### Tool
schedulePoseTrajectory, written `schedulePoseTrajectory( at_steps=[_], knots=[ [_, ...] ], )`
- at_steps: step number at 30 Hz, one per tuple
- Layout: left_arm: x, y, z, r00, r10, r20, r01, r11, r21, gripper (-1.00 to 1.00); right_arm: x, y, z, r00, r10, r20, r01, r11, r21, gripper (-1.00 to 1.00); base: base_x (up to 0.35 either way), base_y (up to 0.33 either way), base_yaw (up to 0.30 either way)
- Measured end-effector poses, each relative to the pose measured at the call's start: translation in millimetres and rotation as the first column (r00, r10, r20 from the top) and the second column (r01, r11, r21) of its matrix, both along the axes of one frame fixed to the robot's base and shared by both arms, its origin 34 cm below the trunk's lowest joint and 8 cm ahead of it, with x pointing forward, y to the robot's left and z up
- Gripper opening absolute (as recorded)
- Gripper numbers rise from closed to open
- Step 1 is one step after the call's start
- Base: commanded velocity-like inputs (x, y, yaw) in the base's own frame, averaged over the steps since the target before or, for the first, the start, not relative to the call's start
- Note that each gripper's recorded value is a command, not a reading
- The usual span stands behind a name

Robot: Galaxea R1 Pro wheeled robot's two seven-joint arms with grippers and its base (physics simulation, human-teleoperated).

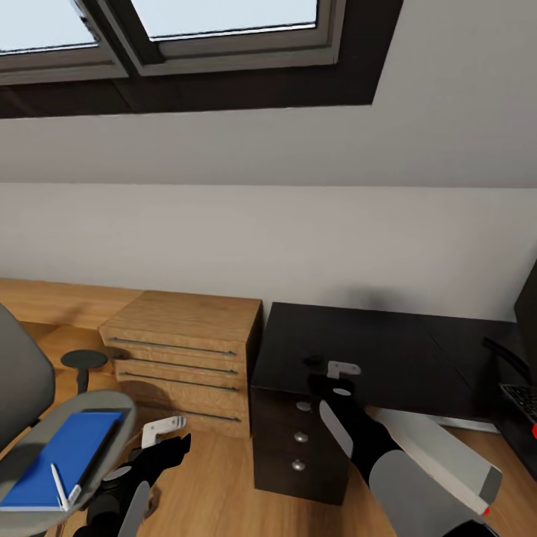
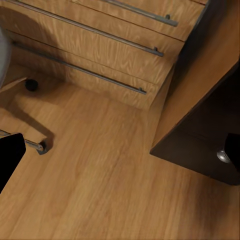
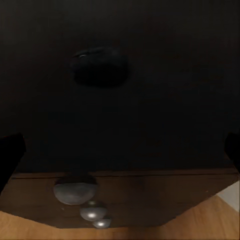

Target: In the bedroom, organize the workspace by keeping the computer under the desk, ensuring the monitor is on the desk, placing the keyboard on the desk next to the monitor, placing the mouse on the desk next to the keyboard, moving the folder from the swivel chair onto the desk next to the mouse, stacking the notebook on top of the folder with the pen on top of the notebook, and positioning the swivel chair next to the desk.

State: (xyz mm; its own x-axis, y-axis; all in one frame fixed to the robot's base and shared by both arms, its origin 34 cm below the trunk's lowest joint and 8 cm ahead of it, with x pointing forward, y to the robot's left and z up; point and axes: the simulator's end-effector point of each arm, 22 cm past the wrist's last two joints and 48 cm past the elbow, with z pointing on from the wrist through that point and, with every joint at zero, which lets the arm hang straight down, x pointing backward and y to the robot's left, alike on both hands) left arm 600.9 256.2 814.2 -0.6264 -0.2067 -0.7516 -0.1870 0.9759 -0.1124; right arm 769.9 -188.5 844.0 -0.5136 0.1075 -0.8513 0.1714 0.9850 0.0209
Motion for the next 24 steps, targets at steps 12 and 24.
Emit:
schedulePoseTrajectory(
  at_steps=[12, 24],
  knots=[
    [0.1, -0.7, 0.2, 1.000, -0.001, 0.001, 0.001, 1.000, -0.001, 1.00, -0.8, 4.1, -0.6, 1.000, 0.018, 0.003, -0.018, 1.000, -0.013, 1.00, 0.321, -0.066, 0.000],
    [0.6, 1.3, 1.8, 1.000, 0.004, 0.004, -0.004, 1.000, -0.002, 1.00, -2.7, 11.2, -4.4, 0.999, 0.038, -0.007, -0.038, 0.999, -0.008, 1.00, 0.315, 0.025, 0.000]
  ],
)
